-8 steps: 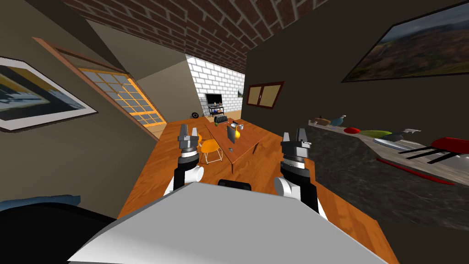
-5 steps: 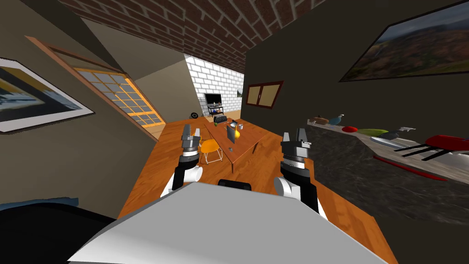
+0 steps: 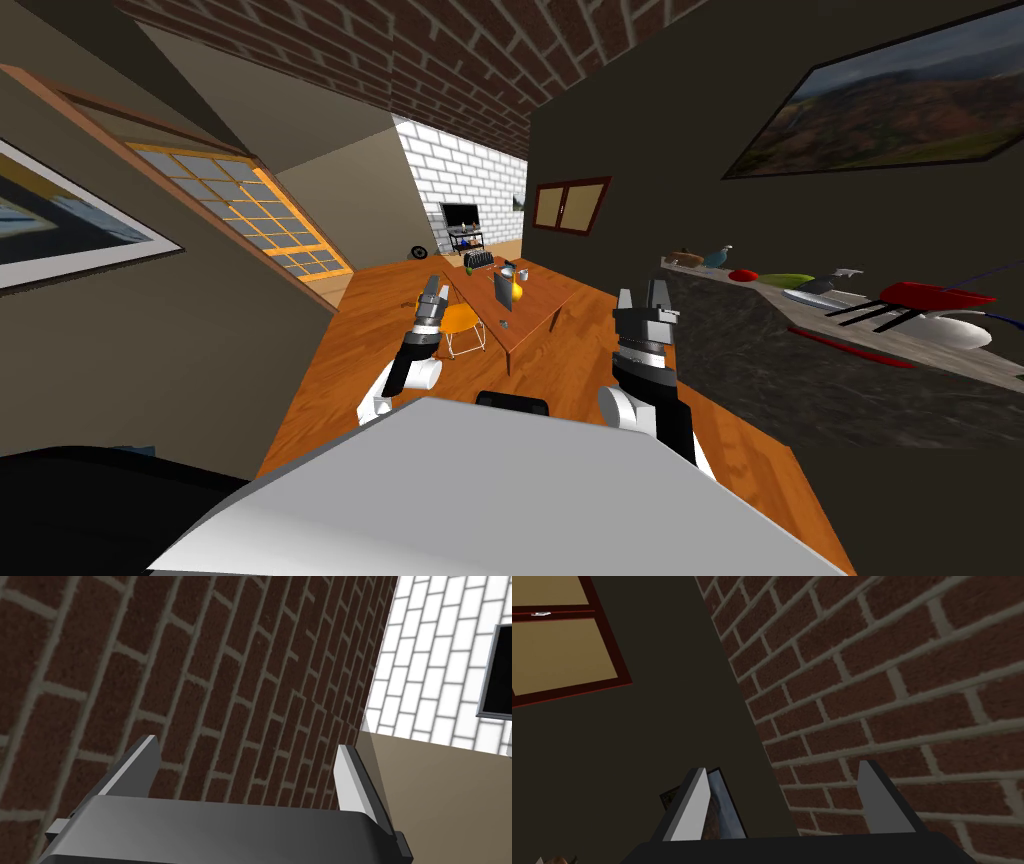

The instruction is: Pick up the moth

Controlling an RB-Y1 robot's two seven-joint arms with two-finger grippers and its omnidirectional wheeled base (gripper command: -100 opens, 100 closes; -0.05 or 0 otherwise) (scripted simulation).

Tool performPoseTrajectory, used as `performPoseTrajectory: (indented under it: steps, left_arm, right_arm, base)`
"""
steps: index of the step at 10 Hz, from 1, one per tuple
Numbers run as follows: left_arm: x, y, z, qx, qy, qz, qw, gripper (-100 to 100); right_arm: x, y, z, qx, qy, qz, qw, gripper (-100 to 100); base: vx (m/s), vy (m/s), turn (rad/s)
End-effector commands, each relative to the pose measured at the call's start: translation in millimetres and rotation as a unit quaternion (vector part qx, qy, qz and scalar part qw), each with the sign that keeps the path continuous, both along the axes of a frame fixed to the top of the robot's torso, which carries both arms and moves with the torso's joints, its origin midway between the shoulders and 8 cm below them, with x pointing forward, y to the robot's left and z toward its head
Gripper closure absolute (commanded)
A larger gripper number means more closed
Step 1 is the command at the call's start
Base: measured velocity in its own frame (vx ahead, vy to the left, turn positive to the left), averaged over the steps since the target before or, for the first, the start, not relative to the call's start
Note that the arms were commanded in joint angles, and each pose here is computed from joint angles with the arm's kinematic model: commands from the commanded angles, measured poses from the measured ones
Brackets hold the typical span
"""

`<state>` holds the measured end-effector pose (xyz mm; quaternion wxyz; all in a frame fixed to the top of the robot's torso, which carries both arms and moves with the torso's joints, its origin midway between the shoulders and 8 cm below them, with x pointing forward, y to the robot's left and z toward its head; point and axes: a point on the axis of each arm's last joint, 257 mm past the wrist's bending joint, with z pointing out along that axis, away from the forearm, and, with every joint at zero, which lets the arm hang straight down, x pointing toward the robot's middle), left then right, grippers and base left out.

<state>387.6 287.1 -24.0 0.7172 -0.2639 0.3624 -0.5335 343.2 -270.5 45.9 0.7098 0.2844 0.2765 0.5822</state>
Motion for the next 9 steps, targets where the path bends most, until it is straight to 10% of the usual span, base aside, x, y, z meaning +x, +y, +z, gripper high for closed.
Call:
performPoseTrajectory:
  steps: [1, 9]
  left_arm:
    - [15.3, 0.5, -18.5, 0.017, 0.035, -0.003, 0.9993, -100]
    - [80.4, 17.3, -111.7, 0.073, 0.186, 0.005, 0.9799, -100]
  right_arm:
    - [0.0, 0.0, 0.0, 0.000, 0.000, 0.000, 1.0000, 0]
    - [0.0, 0.0, 0.0, 0.000, 0.000, 0.000, 1.0000, 0]
  base:
    - [-0.054, 0.047, -0.109]
    - [-0.043, 0.033, -0.091]
